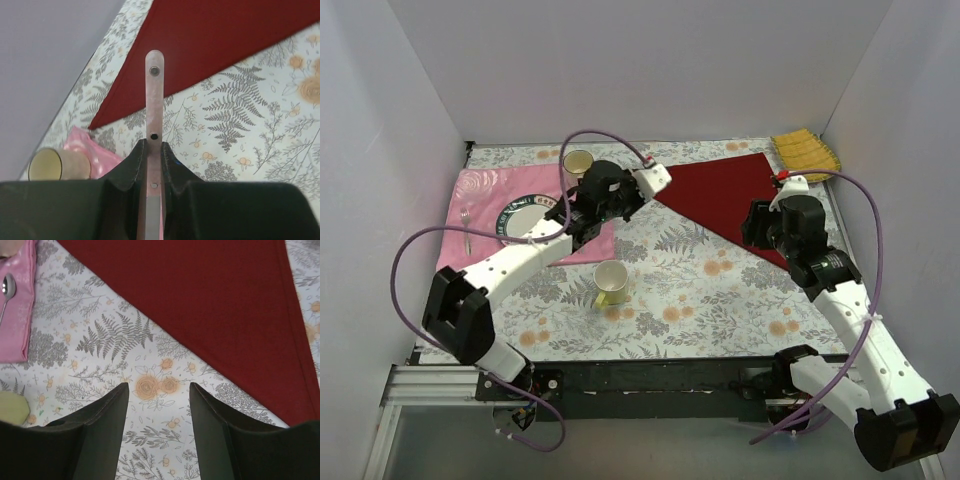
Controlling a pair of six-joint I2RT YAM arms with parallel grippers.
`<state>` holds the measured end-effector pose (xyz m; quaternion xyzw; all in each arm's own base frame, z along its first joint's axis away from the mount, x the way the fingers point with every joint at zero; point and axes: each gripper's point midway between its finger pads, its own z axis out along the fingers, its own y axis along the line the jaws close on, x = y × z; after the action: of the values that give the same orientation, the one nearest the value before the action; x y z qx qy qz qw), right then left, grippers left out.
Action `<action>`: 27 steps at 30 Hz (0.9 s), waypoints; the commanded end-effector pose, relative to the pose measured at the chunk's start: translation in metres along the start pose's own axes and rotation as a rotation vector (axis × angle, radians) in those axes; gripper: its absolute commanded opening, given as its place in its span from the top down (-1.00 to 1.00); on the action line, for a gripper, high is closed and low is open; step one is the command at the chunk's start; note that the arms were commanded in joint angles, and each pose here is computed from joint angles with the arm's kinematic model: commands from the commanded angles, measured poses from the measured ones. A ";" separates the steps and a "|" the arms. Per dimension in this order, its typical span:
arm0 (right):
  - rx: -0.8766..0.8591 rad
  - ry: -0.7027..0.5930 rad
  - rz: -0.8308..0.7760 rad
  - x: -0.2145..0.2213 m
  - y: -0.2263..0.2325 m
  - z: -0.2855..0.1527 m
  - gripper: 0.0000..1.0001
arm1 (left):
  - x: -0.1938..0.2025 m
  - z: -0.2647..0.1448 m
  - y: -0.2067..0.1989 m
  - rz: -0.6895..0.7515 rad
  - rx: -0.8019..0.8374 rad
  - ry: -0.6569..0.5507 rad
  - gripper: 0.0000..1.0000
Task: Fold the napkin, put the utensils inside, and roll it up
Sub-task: Place the utensil onto the napkin
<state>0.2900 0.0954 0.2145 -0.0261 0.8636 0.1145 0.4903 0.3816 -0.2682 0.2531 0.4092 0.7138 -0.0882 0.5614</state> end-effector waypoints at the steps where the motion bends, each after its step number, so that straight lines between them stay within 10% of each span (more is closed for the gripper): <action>1: 0.097 -0.117 0.035 -0.034 -0.014 -0.024 -0.20 | -0.030 0.029 -0.015 0.438 0.096 -0.125 1.00; 9: 0.172 -0.199 0.082 -0.045 -0.029 -0.055 -0.22 | -0.024 0.115 -0.091 0.818 0.315 -0.068 1.00; 27: 0.244 -0.260 0.053 -0.050 -0.045 -0.083 -0.25 | 0.019 0.213 -0.210 1.040 0.522 -0.096 1.00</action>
<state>0.2564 0.0360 0.2778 0.0678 0.8122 0.0339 0.5785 0.3811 -0.5048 0.0678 0.8311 0.3776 -0.0075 0.4081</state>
